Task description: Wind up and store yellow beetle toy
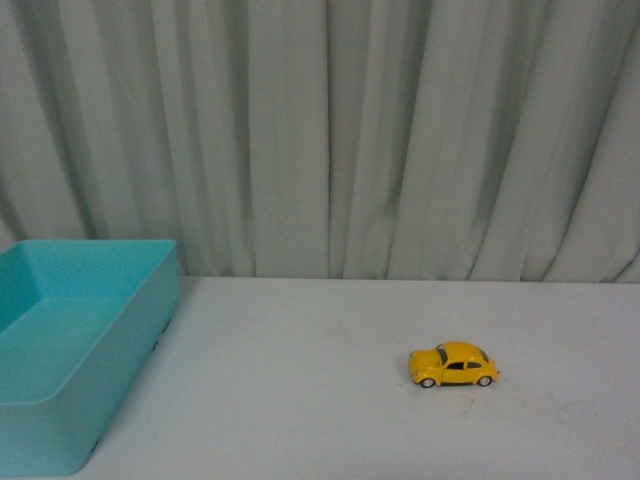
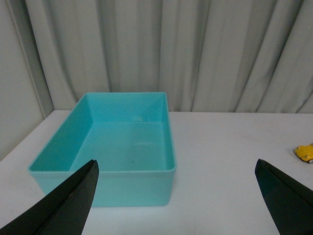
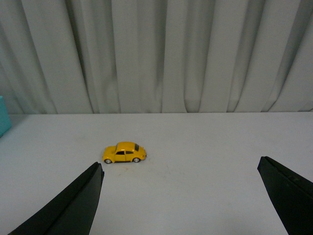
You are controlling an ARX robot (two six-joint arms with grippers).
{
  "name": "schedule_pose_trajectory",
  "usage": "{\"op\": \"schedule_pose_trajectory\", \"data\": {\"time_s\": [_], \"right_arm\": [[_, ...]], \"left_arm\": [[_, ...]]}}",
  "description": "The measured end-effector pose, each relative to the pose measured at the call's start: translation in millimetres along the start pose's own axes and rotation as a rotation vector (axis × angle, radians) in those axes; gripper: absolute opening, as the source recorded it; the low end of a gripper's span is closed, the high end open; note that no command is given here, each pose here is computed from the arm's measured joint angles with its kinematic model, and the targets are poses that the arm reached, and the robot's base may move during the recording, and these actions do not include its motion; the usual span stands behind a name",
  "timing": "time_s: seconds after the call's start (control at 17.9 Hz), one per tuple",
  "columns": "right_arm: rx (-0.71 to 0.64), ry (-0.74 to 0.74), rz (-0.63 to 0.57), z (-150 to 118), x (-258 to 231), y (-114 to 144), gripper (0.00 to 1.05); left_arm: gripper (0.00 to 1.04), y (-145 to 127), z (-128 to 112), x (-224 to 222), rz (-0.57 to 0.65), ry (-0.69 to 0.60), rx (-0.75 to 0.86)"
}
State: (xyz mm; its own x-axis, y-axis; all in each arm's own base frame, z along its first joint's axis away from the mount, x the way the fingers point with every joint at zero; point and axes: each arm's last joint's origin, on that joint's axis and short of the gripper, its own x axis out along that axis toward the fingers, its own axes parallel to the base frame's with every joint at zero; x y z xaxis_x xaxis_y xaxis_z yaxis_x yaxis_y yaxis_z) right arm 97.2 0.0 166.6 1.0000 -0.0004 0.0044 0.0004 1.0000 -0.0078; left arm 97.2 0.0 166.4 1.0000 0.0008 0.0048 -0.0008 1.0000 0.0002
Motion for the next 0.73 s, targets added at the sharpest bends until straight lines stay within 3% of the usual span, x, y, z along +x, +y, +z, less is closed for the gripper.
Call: {"op": "schedule_pose_trajectory", "data": {"time_s": [0.73], "right_arm": [[0.000, 0.003, 0.000, -0.3, 0.0, 0.0, 0.98]], "left_arm": [[0.98, 0.0, -0.3, 0.0, 0.000, 0.003, 0.000]]}}
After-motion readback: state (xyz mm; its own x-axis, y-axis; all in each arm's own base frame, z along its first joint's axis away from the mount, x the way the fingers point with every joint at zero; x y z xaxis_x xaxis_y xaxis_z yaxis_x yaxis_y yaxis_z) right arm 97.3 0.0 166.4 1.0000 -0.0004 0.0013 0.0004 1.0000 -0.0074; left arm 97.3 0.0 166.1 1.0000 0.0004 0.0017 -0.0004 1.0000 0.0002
